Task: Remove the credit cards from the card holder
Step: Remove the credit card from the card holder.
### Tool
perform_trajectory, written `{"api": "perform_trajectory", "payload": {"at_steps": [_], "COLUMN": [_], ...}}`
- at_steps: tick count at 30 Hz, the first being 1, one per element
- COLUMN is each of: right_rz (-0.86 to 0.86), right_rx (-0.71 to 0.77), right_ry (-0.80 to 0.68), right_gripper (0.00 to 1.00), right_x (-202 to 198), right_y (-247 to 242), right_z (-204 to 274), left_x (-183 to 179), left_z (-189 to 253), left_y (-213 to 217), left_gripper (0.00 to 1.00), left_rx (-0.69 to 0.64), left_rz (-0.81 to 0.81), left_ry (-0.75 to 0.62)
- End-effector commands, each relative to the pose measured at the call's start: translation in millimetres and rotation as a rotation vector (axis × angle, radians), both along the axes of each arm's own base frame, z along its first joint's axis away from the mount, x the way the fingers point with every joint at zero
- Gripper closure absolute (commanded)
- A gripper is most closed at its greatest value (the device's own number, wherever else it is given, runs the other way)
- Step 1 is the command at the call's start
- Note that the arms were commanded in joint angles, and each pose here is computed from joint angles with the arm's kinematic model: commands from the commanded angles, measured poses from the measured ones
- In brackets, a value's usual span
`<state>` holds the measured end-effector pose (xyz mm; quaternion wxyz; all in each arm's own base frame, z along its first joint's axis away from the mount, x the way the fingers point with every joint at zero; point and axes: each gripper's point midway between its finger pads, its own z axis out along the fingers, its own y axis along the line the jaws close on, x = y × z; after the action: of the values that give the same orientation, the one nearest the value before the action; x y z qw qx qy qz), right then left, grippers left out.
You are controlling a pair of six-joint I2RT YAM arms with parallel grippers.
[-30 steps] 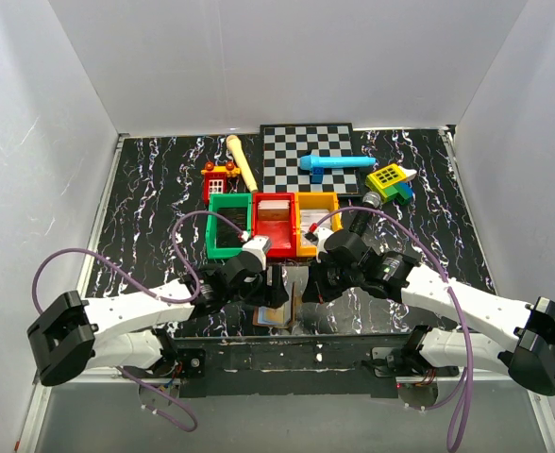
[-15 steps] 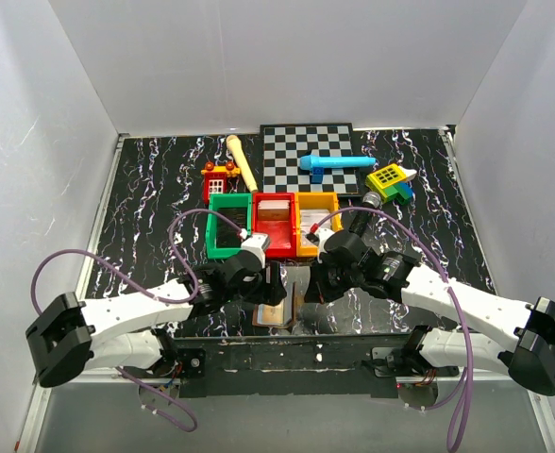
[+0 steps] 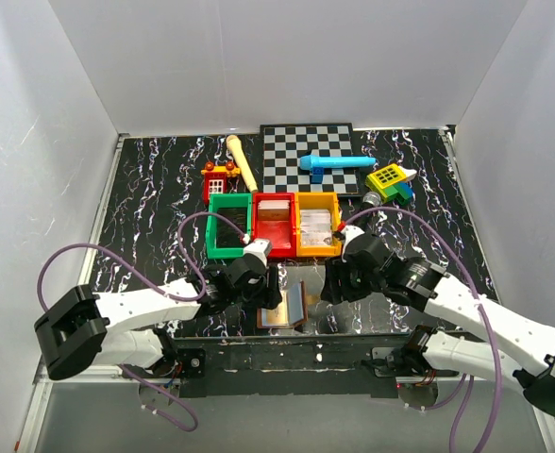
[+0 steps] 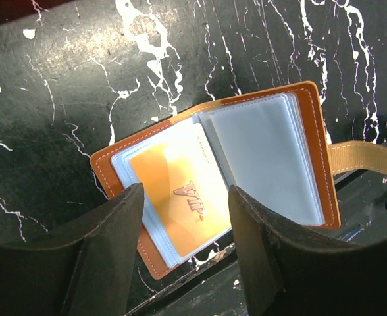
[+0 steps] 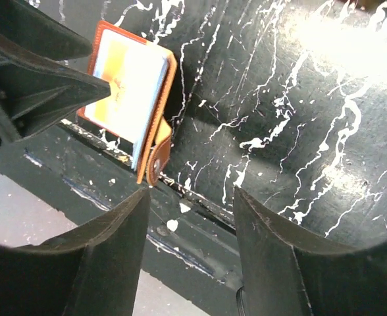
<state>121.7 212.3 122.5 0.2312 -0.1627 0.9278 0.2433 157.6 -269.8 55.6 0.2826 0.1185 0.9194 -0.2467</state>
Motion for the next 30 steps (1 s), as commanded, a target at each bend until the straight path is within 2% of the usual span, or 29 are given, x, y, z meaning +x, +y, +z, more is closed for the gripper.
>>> {"api": "perform_trajectory", "payload": {"at_steps": [1,4,6,8,14,19,30], "right_rz": [0.043,0.16,0.208,0.262,0.276,0.178,0.053], "right_rx": [0.108,0.283,0.336,0.367,0.256,0.129,0.014], "right_ry": [-0.093,-0.036,0.022,0.066,0.2,0.281,0.42], "right_gripper": [0.39,0.54,0.68,0.74,0.75,0.79,0.77], "right_x": [8.2,-2.3,-5.5,-10.0,-13.5,-13.7,-11.1], "right_y": [15.1,56.7,79.1,97.3,105.2,86.4,62.9], "right_z": [50.5,66.4,65.2,61.4,1.4,-48.6,-89.2], "left_x": [3.8,2.6,1.0,-2.0,-8.6,-10.9,-13.3], "left_z": [15.3,20.2,21.9,19.7,6.4,-12.8,-44.0], "left_y": [1.1,2.0,3.0,4.6,10.2,10.3,22.9], "left_gripper": [0.47,0.48,0.5,0.51,0.6,0.67,0.72], "left_rx": [-0.051,-0.08,-0.092,-0.096,-0.094,-0.064,0.03], "left_rz": [0.027,0.035,0.036,0.033,0.011,0.011,0.066], "left_ry": [-0.044,-0.052,-0.049,-0.041,-0.038,-0.006,0.055]}}
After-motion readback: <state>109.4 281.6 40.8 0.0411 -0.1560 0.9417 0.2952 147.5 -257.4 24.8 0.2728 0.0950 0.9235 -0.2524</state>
